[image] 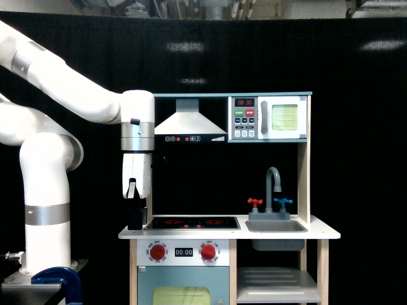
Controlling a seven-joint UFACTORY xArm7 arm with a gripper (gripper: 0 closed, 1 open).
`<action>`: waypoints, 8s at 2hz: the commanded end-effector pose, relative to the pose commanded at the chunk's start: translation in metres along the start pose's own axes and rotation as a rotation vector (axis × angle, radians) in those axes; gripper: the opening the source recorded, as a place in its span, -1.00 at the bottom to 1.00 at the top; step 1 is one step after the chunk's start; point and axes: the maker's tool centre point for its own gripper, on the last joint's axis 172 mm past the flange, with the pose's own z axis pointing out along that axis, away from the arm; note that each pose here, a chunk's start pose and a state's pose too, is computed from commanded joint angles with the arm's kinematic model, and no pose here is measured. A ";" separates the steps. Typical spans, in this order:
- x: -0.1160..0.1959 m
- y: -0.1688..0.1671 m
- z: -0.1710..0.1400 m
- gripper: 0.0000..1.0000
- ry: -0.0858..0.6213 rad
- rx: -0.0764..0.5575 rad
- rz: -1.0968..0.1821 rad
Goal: Open the oven door
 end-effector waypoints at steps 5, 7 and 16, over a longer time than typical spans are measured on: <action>0.264 -0.110 -0.118 1.00 0.487 0.570 -1.347; 0.311 -0.176 -0.191 1.00 0.605 0.666 -1.352; 0.429 -0.180 -0.241 1.00 0.605 0.666 -1.352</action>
